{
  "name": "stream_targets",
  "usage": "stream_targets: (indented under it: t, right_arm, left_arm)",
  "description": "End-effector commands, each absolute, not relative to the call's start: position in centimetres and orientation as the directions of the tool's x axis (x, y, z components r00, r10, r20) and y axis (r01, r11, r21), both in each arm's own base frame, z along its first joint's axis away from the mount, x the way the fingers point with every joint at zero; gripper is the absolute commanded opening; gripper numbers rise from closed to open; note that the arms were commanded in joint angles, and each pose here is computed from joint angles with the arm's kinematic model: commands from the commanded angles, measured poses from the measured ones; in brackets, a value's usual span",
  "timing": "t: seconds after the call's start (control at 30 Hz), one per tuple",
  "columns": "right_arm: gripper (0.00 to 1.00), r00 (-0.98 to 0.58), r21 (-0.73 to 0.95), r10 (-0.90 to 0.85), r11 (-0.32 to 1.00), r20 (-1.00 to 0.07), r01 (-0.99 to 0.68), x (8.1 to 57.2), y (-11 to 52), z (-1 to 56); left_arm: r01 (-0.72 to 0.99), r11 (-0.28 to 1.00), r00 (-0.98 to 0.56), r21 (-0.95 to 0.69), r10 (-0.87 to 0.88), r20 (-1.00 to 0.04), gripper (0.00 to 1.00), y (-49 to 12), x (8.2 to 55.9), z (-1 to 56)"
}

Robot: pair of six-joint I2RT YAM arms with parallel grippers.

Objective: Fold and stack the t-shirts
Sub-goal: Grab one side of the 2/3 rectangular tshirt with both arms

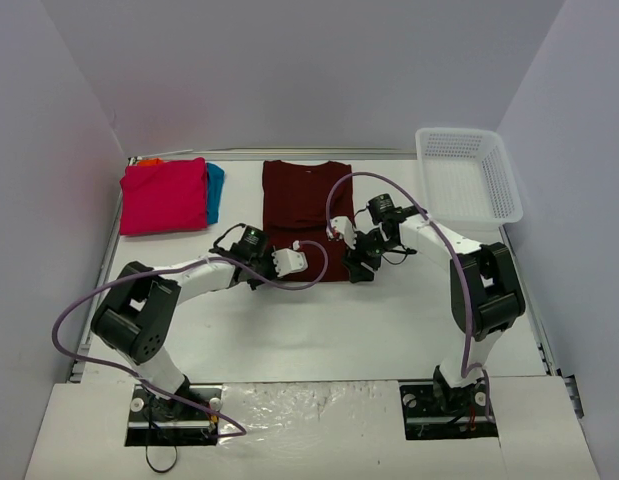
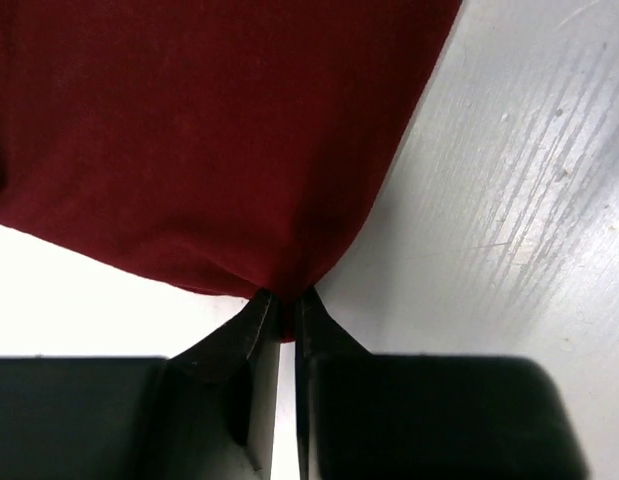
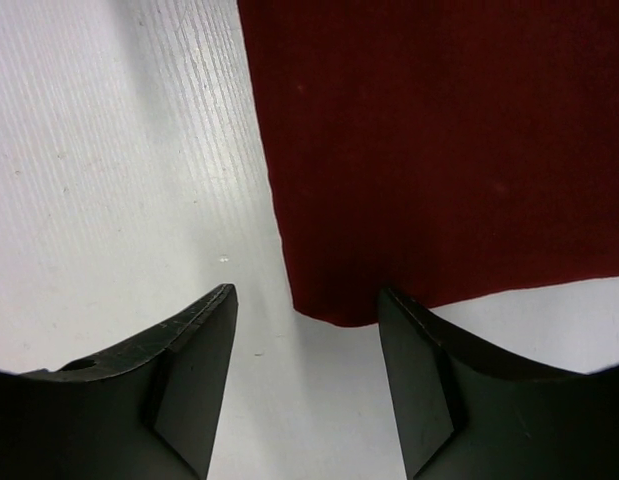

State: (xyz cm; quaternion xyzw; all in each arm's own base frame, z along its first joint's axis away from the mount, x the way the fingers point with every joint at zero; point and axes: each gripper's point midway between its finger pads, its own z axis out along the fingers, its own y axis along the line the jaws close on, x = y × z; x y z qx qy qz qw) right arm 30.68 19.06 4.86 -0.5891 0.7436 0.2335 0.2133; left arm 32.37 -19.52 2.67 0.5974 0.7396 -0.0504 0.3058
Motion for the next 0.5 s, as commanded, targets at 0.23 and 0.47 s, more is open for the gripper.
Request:
stream_targets:
  t: [0.23, 0.47]
  right_arm:
    - [0.55, -0.125, 0.036, -0.778, 0.131, -0.615, -0.991, 28.9, 19.3, 5.3]
    - [0.56, -0.077, -0.007, -0.798, 0.101, -0.598, -0.995, 28.4, 19.3, 3.7]
  left_arm:
    - [0.947, 0.261, -0.119, 0.187, 0.827, -0.549, 0.03, -20.6, 31.3, 2.8]
    - [0.951, 0.269, -0.144, 0.154, 0.823, -0.549, 0.02, -20.9, 31.3, 2.9]
